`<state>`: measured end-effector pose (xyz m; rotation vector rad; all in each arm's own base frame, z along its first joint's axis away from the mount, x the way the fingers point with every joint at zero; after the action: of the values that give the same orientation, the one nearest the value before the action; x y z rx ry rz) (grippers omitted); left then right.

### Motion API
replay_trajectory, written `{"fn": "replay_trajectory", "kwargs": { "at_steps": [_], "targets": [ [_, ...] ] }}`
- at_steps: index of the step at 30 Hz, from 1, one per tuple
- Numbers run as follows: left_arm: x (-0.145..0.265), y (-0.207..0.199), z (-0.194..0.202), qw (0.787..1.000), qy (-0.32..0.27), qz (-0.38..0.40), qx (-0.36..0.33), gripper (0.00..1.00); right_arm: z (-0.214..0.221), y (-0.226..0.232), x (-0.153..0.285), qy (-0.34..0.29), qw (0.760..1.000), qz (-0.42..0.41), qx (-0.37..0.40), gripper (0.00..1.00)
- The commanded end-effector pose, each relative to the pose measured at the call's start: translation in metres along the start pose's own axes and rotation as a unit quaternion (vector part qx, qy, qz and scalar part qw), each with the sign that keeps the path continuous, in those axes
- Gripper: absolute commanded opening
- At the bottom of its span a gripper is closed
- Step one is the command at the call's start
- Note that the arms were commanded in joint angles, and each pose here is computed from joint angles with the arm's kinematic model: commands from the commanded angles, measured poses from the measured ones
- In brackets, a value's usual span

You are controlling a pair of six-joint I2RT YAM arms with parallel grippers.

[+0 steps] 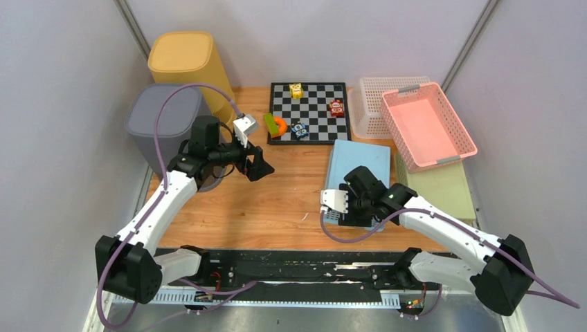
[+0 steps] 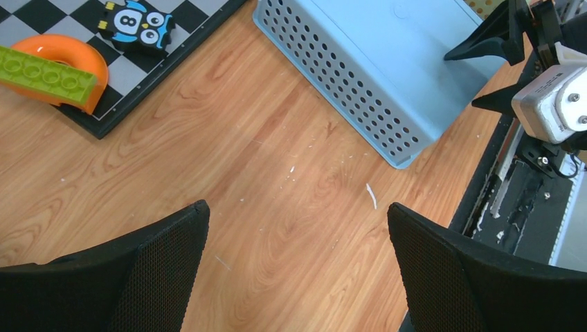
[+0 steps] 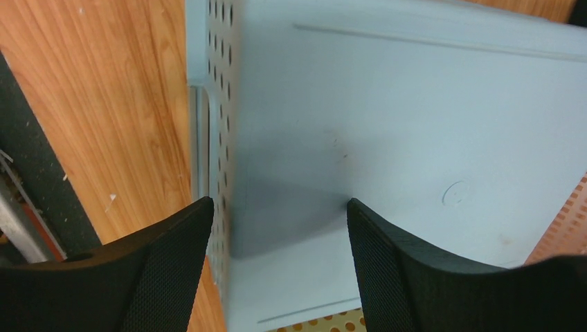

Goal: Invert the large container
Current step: Move the container to the center of the board.

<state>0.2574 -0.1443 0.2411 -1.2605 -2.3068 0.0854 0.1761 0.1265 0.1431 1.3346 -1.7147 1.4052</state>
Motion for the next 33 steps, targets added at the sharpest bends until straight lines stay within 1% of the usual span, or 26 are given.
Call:
{"fn": "replay_trajectory", "kwargs": {
  "at_steps": [1, 3, 9, 24, 33],
  "targets": [
    [0.002, -0.004, -0.003, 1.000, -0.016, 0.015, -0.002, 1.00, 0.023, 0.024, 0.009, 0.052, 0.997, -0.047, 0.023, 0.73],
    [0.002, -0.004, -0.003, 1.000, -0.017, 0.016, -0.001, 1.00, 0.030, 0.023, 0.012, 0.073, 0.996, -0.036, 0.026, 0.73],
    [0.002, -0.005, -0.003, 1.000, -0.024, 0.017, 0.002, 1.00, 0.047, 0.026, 0.013, 0.101, 0.994, -0.040, 0.019, 0.72],
    [-0.001, -0.004, -0.002, 0.999, -0.027, 0.022, 0.010, 1.00, 0.081, 0.034, 0.023, 0.143, 0.987, -0.072, -0.011, 0.66],
    [-0.002, -0.004, -0.002, 0.999, -0.029, 0.024, 0.013, 1.00, 0.087, 0.030, 0.027, 0.147, 0.986, -0.072, -0.019, 0.65]
  ]
}}
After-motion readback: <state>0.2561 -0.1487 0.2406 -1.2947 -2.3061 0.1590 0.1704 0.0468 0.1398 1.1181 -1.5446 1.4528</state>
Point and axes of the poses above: each gripper's point midway between its finger pads, its own x axis back along the fingers, its own y axis along the line the jaws close on, z = x × y, the point moved 6 cm from there along x, back along the fingers, and after that the axes turned 5 degrees about x, right-handed, at the moved point
